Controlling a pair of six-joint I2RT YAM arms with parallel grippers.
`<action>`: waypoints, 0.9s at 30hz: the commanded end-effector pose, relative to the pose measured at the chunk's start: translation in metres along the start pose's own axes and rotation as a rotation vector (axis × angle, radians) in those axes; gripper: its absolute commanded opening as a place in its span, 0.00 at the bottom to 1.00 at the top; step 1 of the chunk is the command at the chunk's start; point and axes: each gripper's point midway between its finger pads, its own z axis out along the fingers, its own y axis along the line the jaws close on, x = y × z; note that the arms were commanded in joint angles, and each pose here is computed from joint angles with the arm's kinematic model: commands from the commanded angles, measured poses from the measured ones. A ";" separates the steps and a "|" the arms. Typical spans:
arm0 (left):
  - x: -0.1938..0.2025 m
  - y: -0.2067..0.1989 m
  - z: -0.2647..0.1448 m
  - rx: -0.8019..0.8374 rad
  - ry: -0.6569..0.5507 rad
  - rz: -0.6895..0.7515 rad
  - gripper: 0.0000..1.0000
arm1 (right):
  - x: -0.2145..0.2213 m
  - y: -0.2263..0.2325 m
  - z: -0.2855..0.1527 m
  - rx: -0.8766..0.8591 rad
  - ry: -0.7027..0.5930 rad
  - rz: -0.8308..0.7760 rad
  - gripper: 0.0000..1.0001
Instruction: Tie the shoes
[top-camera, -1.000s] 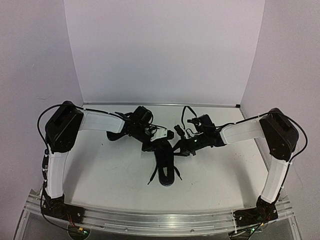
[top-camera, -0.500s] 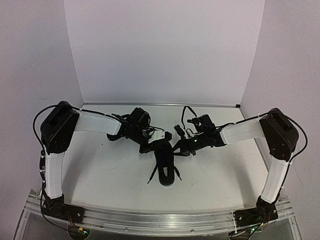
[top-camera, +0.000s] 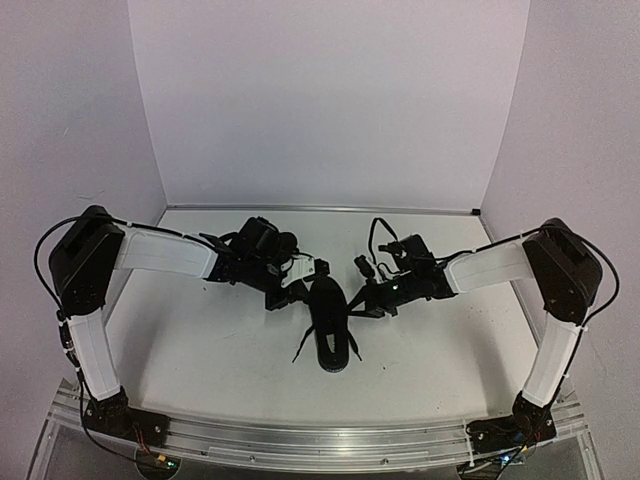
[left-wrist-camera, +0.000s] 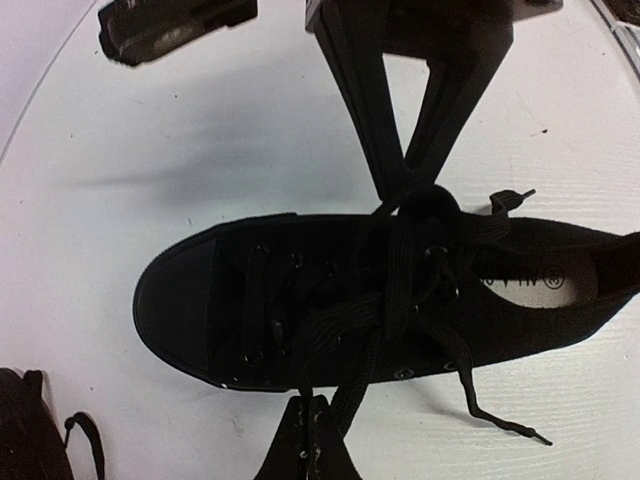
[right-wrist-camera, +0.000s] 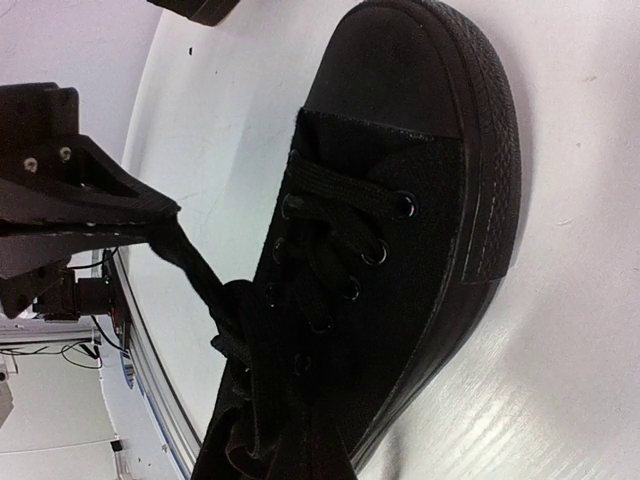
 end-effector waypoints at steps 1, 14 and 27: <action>-0.011 0.005 -0.014 -0.058 -0.034 -0.014 0.00 | -0.013 0.007 -0.018 0.013 -0.076 -0.026 0.00; 0.005 0.007 -0.018 -0.128 -0.012 -0.060 0.00 | 0.002 -0.015 -0.036 0.072 -0.091 0.013 0.00; 0.002 -0.002 -0.009 -0.095 -0.012 -0.029 0.00 | -0.022 -0.007 -0.021 0.010 -0.073 0.016 0.18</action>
